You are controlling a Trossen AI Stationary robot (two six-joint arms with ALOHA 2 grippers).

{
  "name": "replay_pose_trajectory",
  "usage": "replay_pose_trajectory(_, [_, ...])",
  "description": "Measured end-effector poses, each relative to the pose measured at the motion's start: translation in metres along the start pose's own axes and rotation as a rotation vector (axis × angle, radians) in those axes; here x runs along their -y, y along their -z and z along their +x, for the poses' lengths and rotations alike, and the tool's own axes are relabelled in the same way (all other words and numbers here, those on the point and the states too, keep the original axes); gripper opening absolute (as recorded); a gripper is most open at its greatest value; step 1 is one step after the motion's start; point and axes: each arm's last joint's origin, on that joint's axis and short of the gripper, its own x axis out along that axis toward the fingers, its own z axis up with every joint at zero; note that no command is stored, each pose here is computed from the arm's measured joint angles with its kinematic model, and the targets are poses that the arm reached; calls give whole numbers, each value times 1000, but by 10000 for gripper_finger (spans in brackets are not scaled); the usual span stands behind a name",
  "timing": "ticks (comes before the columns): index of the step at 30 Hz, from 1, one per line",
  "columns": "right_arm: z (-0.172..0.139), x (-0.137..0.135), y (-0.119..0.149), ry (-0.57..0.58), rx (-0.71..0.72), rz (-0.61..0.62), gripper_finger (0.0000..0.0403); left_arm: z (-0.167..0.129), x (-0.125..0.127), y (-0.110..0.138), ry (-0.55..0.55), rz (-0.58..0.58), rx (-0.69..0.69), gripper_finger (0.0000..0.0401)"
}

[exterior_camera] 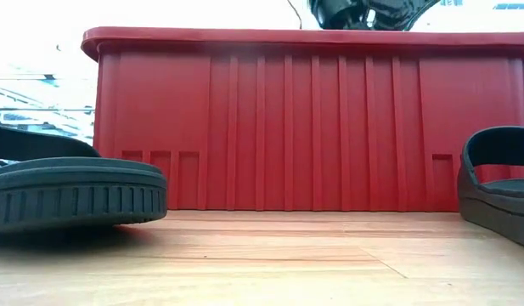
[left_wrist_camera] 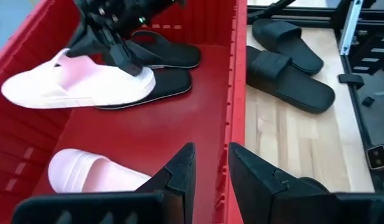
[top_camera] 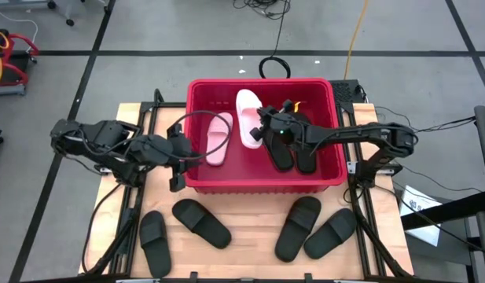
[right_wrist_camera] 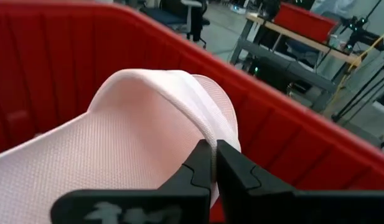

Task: Pick and place slides into bin
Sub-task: Put the pink slipper into the red bin

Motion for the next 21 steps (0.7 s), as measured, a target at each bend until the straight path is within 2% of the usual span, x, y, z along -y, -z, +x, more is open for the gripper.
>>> replay_pose_trajectory(12, [31,-31,53,-8,-153,-61,0,3,-10,-2,-32,-14,-3,93])
replay_pose_trajectory(17, [33,-36,60,-13,-166,-76,0,3,-10,-2,-31,7,-3,93])
replay_pose_trajectory(21, [34,-37,61,-11,-166,-33,0,3,-10,-2,-31,0,-3,93])
